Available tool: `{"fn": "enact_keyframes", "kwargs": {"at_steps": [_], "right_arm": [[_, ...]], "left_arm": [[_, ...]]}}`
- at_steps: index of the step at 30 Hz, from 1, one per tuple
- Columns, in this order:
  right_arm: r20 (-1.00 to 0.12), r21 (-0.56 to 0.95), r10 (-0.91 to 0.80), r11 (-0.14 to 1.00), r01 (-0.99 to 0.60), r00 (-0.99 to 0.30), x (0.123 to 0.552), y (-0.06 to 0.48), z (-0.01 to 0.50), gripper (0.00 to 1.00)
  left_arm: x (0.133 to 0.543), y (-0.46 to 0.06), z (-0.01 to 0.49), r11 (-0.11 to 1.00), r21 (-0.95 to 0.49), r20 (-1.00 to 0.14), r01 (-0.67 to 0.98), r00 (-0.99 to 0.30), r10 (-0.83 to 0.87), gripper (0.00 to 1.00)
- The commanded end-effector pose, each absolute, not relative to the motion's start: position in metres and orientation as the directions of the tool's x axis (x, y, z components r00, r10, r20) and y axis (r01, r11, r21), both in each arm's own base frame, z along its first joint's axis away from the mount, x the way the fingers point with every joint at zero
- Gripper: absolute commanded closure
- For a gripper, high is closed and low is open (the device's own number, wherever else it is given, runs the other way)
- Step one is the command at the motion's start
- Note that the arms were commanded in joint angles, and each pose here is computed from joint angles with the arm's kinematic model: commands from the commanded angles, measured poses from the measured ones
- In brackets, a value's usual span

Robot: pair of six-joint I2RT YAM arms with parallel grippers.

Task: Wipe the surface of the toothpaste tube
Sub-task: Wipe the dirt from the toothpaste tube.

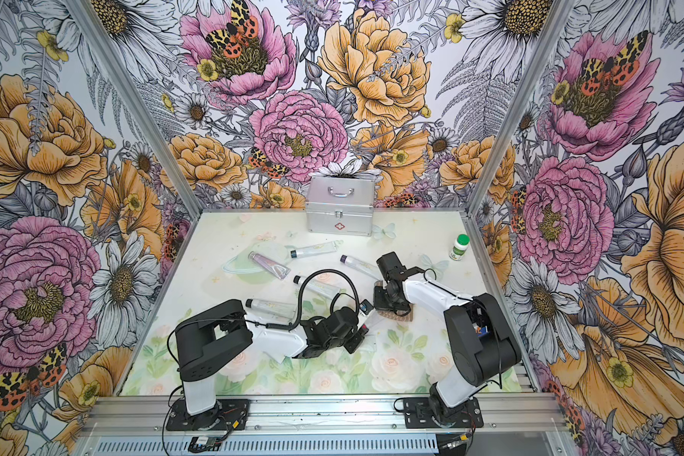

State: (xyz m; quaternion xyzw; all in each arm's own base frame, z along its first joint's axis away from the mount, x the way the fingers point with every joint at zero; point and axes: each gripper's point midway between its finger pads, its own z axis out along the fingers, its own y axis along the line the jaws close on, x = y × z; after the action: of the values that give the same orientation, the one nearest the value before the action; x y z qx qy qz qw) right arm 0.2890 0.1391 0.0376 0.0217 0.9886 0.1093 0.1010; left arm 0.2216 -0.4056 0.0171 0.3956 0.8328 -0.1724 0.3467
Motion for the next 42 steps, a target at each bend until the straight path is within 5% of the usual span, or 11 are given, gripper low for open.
{"fn": "enact_keyframes", "kwargs": {"at_steps": [1, 15, 31, 42], "right_arm": [[-0.076, 0.248, 0.03, 0.969, 0.01, -0.997, 0.258, 0.144, 0.024, 1.0], [-0.125, 0.143, 0.137, 0.983, 0.119, -0.983, 0.293, 0.092, 0.019, 1.0], [-0.083, 0.357, 0.017, 0.934, -0.014, -0.996, 0.262, 0.17, 0.039, 1.0], [-0.104, 0.098, 0.089, 0.992, 0.079, -0.991, 0.279, 0.103, 0.006, 1.0]], "left_arm": [[0.209, -0.382, -0.015, 0.615, -0.002, -0.618, 0.788, -0.485, 0.619, 0.78], [0.221, -0.37, 0.002, 0.645, -0.128, -0.664, 0.754, -0.548, 0.509, 0.78], [0.219, -0.373, -0.004, 0.639, -0.136, -0.655, 0.757, -0.553, 0.515, 0.78], [0.22, -0.371, -0.001, 0.645, -0.133, -0.66, 0.753, -0.553, 0.509, 0.78]]}}
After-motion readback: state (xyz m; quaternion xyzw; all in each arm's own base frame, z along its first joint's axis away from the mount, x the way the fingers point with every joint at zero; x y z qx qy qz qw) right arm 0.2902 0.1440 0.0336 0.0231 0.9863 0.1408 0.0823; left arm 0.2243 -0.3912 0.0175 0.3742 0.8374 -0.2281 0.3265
